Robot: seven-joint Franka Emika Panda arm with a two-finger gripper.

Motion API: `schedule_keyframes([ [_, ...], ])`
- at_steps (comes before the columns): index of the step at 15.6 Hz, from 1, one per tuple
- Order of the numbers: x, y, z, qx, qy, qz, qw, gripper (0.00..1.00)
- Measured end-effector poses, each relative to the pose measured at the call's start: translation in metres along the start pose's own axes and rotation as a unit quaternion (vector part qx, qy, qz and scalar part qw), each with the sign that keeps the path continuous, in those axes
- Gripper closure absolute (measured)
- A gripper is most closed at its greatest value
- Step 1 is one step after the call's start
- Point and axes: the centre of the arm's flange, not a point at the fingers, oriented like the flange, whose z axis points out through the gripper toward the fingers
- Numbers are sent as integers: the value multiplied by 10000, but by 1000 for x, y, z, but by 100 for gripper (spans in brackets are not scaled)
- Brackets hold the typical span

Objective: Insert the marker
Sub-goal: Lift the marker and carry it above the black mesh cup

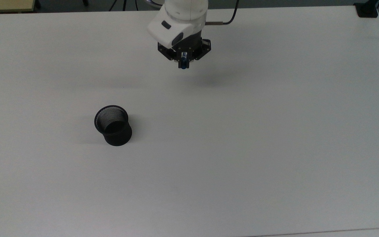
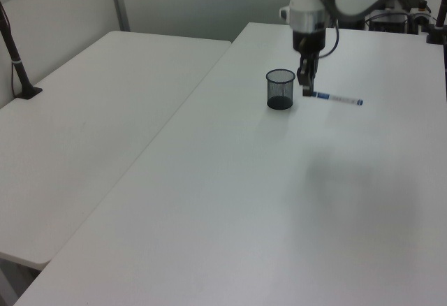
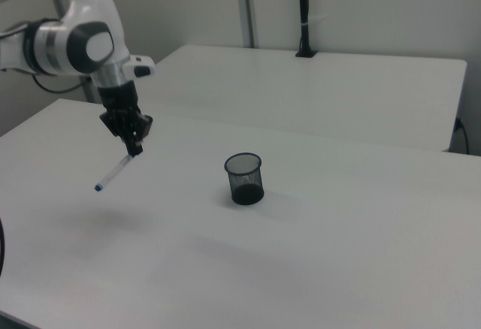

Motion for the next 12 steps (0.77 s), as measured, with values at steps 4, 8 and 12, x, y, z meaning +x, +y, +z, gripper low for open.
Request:
schedule_keyframes([
  [4,-8,2,-25,51,107,31,9999,83],
  [8,-4,9,-39,69,263,115,9996,83],
  [12,16,38,-76,106,1138,347,9928,83],
])
